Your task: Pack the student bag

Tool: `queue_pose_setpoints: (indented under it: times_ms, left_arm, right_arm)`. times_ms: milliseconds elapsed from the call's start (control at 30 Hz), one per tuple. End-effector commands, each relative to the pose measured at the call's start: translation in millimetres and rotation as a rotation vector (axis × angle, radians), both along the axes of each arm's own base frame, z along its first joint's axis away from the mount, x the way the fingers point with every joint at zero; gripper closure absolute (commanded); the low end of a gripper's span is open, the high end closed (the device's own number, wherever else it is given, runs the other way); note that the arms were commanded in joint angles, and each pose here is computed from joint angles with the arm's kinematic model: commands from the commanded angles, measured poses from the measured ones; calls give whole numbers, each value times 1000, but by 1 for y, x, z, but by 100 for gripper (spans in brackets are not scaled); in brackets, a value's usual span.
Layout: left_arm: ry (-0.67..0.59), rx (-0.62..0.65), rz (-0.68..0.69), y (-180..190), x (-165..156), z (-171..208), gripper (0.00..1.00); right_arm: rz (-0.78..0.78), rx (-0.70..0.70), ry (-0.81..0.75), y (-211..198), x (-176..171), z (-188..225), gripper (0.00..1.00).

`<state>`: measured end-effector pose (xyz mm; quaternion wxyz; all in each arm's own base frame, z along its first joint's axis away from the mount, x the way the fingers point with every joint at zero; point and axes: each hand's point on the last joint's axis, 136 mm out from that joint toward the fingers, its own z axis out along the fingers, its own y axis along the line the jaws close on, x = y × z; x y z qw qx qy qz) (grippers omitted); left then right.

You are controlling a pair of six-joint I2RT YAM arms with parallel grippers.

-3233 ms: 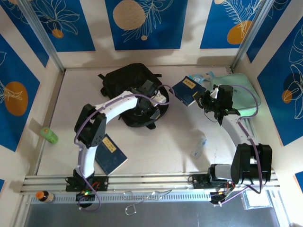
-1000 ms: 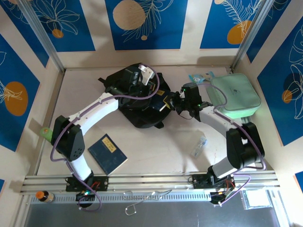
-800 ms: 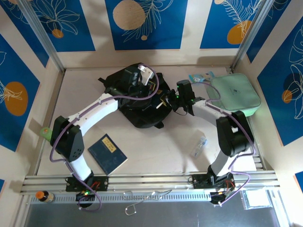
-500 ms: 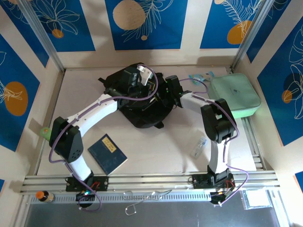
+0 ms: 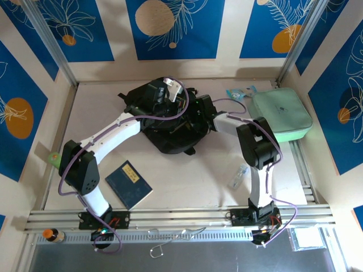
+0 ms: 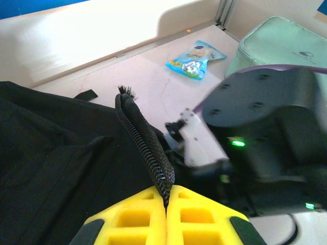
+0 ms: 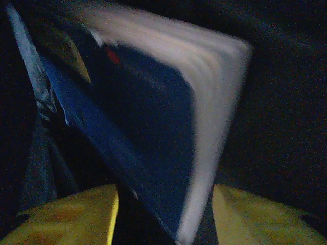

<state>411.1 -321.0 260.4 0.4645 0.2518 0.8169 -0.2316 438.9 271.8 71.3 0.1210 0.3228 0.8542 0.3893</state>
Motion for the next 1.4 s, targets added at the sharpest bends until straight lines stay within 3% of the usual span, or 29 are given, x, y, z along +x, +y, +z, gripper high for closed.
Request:
queue_pose_setpoints:
  times_ms: [0, 133, 367, 633, 833, 1067, 1200, 1367]
  left_arm:
    - [-47, -57, 27, 3, 7, 22, 100]
    - [45, -46, 34, 5, 7, -7, 99]
    - [241, -25, 57, 20, -23, -42, 43]
    - [472, 98, 258, 94, -87, -98, 14]
    - [698, 163, 521, 175, -155, -145, 2]
    - [868, 180, 616, 211, -214, -175, 0]
    - [880, 121, 682, 212, -213, -199, 0]
    - [851, 17, 699, 199, -194, -209, 0]
  right_arm:
    - [45, 41, -67, -13, -27, 43, 43]
    - [18, -30, -123, -47, -55, 62, 39]
    - [-84, -242, -171, -122, -73, 78, 32]
    - [-27, -362, -299, -134, -55, 113, 22]
    - [59, -355, -328, -109, -38, 113, 12]
    - [99, -385, -330, -89, -28, 108, 2]
    - [124, -378, -335, -78, -25, 107, 1]
    - [153, -341, -357, -71, -27, 116, 6]
